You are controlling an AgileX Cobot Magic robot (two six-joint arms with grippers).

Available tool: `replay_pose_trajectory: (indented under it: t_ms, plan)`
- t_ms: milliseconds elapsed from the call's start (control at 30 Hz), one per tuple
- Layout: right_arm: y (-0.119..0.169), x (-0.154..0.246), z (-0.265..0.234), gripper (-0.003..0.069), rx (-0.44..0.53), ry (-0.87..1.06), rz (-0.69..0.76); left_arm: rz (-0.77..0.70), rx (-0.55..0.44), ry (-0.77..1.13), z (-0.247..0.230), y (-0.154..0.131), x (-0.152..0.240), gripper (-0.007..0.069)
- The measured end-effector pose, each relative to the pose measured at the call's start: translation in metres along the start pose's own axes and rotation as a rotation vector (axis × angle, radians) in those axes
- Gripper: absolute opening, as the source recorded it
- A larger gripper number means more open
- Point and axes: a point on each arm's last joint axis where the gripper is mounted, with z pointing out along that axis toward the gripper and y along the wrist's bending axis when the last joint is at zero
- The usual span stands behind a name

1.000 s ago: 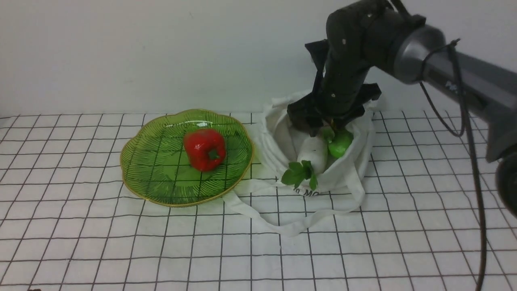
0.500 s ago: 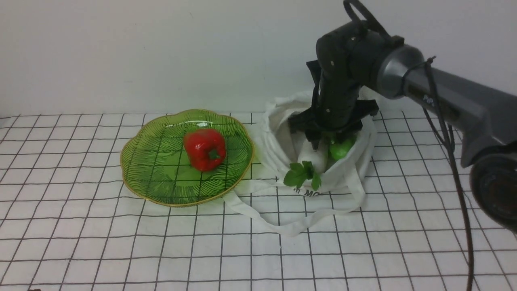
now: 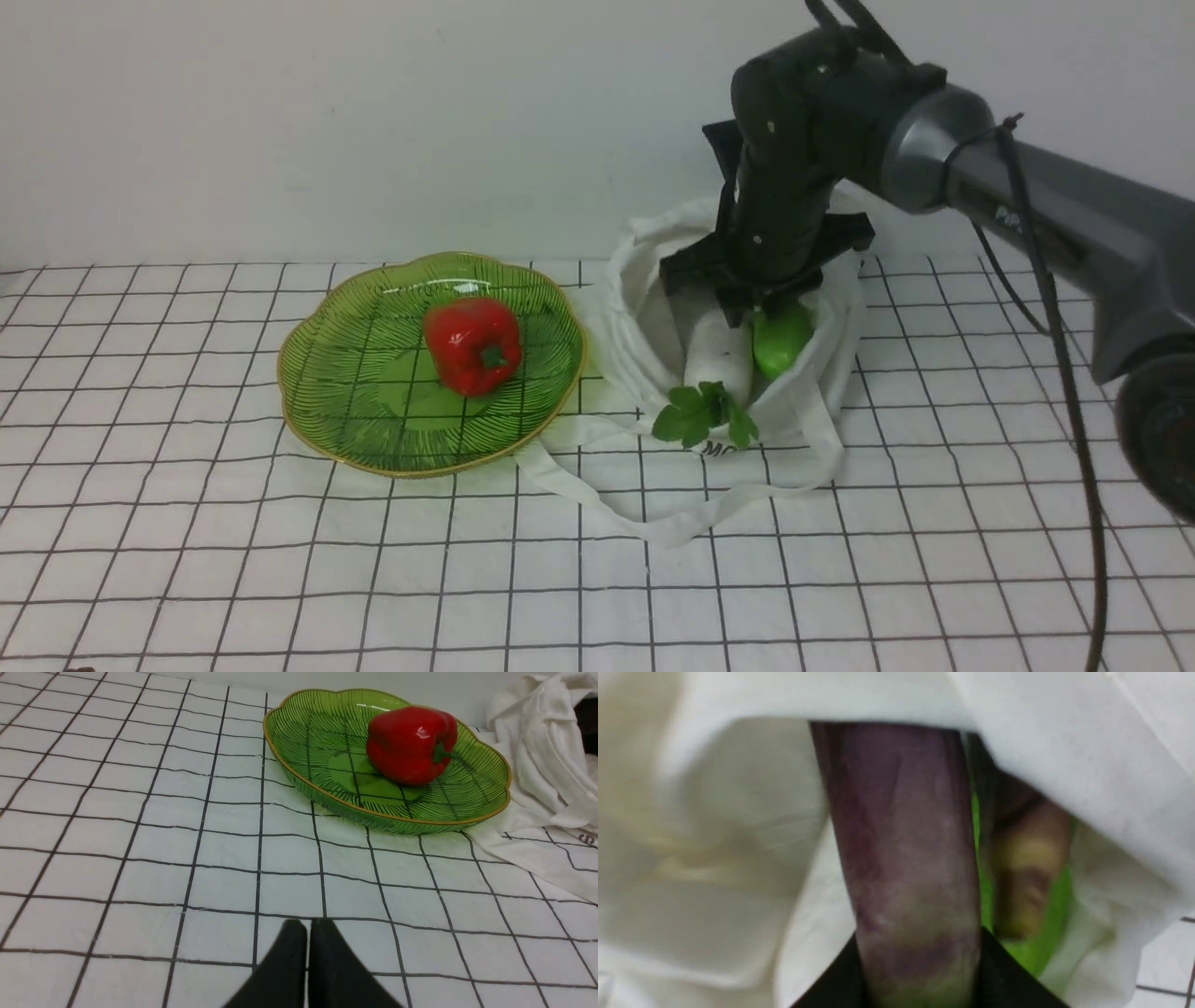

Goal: Take vegetables from bag on white checkered tablecloth place on plate.
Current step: 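Take the eggplant out of the bag and place it on the plate with the right gripper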

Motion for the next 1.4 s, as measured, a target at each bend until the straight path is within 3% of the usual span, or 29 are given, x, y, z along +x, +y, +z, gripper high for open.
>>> replay_pose_trajectory:
  t_ms: [267,467,700,900,1167,1233,1400]
  plan:
    - [0.026,0.040,-0.047,0.0211,-0.067,0.040,-0.060,0.000,0.000,0.000,0.000,0.000,0.000,-0.0008]
    - [0.017,0.055,-0.090,0.0211,-0.088,-0.009,-0.057,0.000,0.000,0.000,0.000,0.000,0.000,-0.0008]
    - [0.018,0.058,-0.139,0.0211,-0.220,-0.142,-0.099,0.000,0.000,0.000,0.000,0.000,0.000,-0.0008]
    - [0.053,0.031,-0.095,0.0211,-0.404,-0.321,-0.108,0.000,0.000,0.000,0.000,0.000,0.000,-0.0008]
    - [0.094,0.027,-0.011,0.0215,-0.435,-0.341,-0.089,0.000,0.000,0.000,0.000,0.000,0.000,-0.0008]
    - [0.102,0.030,-0.004,0.0256,-0.440,-0.337,-0.098,0.000,0.000,0.000,0.000,0.000,0.000,-0.0008]
    - [0.112,0.034,-0.006,0.0461,-0.446,-0.343,-0.146,0.000,0.000,0.000,0.000,0.000,0.000,-0.0008]
